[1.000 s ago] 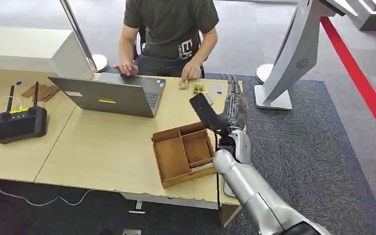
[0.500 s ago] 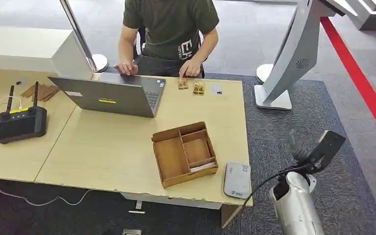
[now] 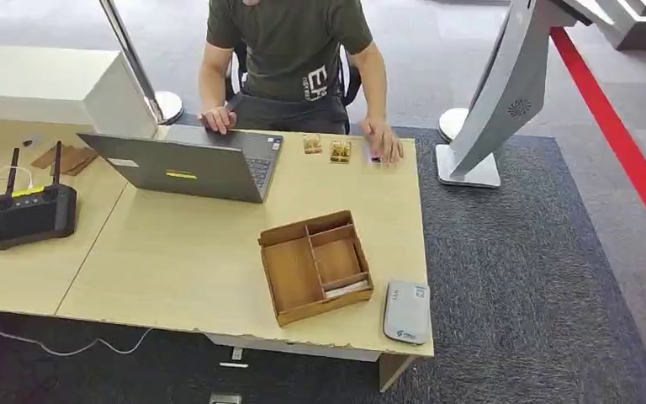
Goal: Pass the card to the sensor for recognition and then transmit it.
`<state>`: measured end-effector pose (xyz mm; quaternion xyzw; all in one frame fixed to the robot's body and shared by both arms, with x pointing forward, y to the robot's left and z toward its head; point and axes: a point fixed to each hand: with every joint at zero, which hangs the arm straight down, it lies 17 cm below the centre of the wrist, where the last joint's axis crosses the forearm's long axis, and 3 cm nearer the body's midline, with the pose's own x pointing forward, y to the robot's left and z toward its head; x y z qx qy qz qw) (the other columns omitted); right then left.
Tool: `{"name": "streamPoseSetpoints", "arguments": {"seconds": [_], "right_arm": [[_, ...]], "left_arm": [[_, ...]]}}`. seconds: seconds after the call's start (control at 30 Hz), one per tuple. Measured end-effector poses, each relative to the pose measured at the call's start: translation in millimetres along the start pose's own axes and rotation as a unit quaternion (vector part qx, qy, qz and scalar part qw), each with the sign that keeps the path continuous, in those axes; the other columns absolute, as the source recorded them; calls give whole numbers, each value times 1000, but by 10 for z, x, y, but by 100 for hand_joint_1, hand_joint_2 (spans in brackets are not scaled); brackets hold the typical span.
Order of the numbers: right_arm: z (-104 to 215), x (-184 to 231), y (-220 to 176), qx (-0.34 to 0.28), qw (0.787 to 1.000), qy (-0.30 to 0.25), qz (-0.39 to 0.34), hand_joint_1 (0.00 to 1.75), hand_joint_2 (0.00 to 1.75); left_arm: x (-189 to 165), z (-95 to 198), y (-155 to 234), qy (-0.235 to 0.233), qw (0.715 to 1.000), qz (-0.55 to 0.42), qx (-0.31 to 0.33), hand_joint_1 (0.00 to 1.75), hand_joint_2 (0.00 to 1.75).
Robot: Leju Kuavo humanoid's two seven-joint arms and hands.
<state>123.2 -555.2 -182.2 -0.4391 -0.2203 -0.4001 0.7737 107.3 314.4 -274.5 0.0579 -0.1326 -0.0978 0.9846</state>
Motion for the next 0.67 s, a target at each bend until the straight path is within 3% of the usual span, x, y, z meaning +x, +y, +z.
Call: {"name": "streamPoseSetpoints", "arguments": {"seconds": [0.17,0.3,0.43,0.5,0.63,0.67], "right_arm": [[206,-802,-129,-3,992,111,52,0,175],[553,-1200,266,83,979,186,24,0,175],[934,-1266,818,242,953,178,43,0,175],[1133,-1279,1027,321,929,161,89,0,175],[1353,-1364,1181,396,881,127,225,2,175],[1455,-1397,1239,423,861,121,257,12,175]], "left_arm": [[39,-6,42,-2,1000,20,5,0,175],[40,-7,49,-1,999,32,6,0,175],[43,-7,53,-2,999,36,7,0,175],[46,-5,48,-4,999,36,5,0,175],[49,1,16,-5,999,34,-5,0,175],[53,3,4,-6,999,34,-8,0,175]]}}
